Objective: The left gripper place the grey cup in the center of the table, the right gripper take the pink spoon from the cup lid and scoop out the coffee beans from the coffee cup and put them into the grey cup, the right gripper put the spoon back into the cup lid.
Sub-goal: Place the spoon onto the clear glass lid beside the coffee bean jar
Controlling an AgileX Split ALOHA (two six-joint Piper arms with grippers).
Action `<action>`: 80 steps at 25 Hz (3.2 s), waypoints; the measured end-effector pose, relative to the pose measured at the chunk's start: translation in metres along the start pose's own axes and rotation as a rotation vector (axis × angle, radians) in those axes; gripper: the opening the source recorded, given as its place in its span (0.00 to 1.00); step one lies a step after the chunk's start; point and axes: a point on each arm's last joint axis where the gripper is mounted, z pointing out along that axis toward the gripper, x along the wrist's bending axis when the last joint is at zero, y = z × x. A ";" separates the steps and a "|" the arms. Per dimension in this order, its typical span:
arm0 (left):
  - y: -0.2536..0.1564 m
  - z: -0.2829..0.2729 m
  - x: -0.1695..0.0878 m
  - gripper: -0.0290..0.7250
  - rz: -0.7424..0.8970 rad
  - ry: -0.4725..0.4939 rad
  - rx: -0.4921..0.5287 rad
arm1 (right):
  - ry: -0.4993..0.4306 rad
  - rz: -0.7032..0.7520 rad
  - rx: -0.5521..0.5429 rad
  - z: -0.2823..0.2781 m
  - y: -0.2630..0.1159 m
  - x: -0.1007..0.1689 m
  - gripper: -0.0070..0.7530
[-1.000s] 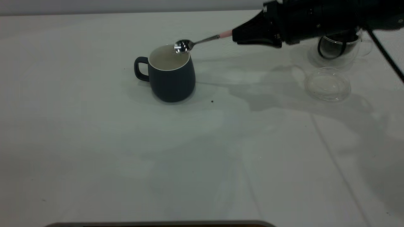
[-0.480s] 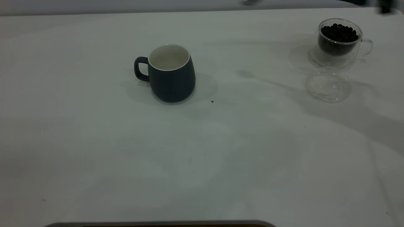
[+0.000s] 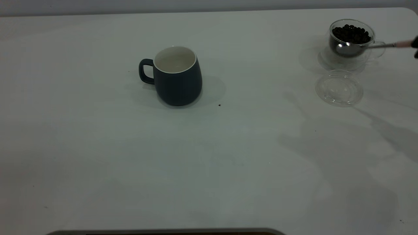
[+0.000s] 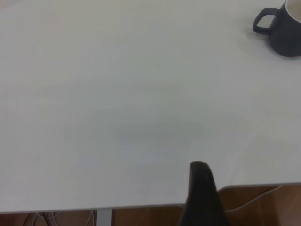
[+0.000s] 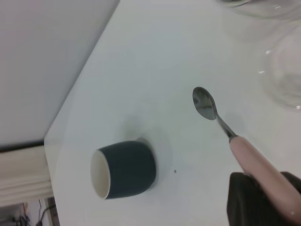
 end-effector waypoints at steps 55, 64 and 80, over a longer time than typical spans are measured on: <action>0.000 0.000 0.000 0.82 0.000 0.000 0.000 | 0.005 0.072 0.092 0.080 0.032 -0.089 0.16; 0.000 0.000 0.000 0.82 0.000 0.000 0.000 | -0.019 0.071 0.093 0.080 0.032 -0.092 0.33; 0.000 0.000 0.000 0.82 0.000 0.000 0.000 | -0.054 0.105 0.092 0.080 0.032 -0.095 0.77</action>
